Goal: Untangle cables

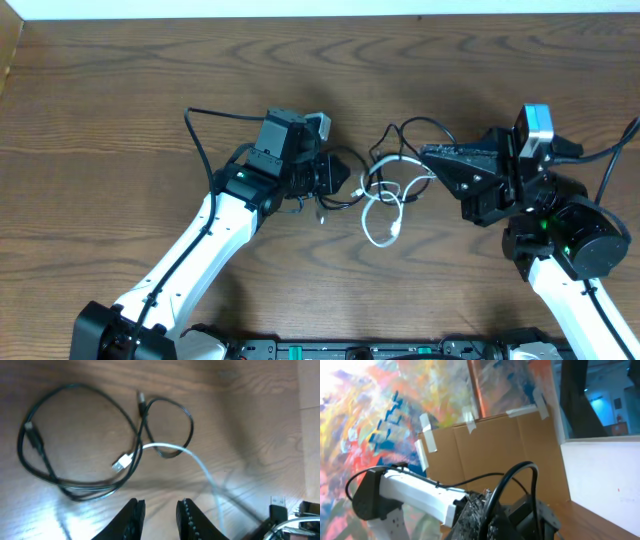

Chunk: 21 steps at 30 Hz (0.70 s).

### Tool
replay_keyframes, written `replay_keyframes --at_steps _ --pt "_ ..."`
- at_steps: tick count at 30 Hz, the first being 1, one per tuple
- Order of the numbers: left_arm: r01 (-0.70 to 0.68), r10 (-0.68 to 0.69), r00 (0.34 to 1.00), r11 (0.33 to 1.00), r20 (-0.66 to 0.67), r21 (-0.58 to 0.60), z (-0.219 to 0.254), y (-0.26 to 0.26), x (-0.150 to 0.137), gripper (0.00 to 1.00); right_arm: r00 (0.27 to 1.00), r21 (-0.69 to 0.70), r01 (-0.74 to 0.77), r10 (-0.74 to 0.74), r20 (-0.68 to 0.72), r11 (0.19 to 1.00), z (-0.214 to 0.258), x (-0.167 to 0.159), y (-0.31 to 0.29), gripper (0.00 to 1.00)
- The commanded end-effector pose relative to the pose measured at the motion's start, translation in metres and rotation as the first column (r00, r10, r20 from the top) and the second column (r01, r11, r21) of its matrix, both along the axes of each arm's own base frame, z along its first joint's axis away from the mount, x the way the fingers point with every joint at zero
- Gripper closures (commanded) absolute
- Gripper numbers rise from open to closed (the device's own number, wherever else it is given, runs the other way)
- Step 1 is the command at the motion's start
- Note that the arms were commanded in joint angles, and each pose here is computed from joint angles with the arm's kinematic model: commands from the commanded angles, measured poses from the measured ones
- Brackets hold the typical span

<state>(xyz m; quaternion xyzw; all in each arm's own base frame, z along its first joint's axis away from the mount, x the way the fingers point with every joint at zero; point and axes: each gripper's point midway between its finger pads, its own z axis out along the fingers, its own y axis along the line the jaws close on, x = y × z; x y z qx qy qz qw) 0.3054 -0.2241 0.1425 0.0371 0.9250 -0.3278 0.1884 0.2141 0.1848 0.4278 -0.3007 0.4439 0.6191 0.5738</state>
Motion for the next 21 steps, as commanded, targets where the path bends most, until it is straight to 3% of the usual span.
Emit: replay_keyframes --at_steps 1,5,10,12,21 --pt "-0.004 0.004 1.0 1.0 -0.016 0.023 -0.002 0.003 -0.001 0.73 0.999 0.053 0.038 -0.038 -0.003 0.998 0.011 0.005 -0.007 0.99" --pt "0.071 -0.075 0.996 0.995 -0.044 -0.074 0.008 -0.013 -0.013 0.73 0.999 0.049 0.04 -0.039 -0.021 0.998 0.009 0.008 -0.007 0.99" --pt "0.271 -0.278 0.961 0.926 0.009 -0.262 0.038 -0.041 -0.035 0.58 0.996 0.036 0.043 -0.04 -0.084 0.998 0.002 0.016 -0.005 0.99" --pt "0.333 -0.342 0.939 0.89 0.029 -0.31 0.046 -0.046 -0.045 0.57 0.994 0.029 0.048 -0.045 -0.1 0.998 0.0 0.02 -0.005 0.99" --pt "0.362 -0.372 0.927 0.87 0.037 -0.335 0.05 -0.049 -0.05 0.57 0.993 0.031 0.051 -0.047 -0.107 0.998 -0.001 0.021 -0.005 0.99"
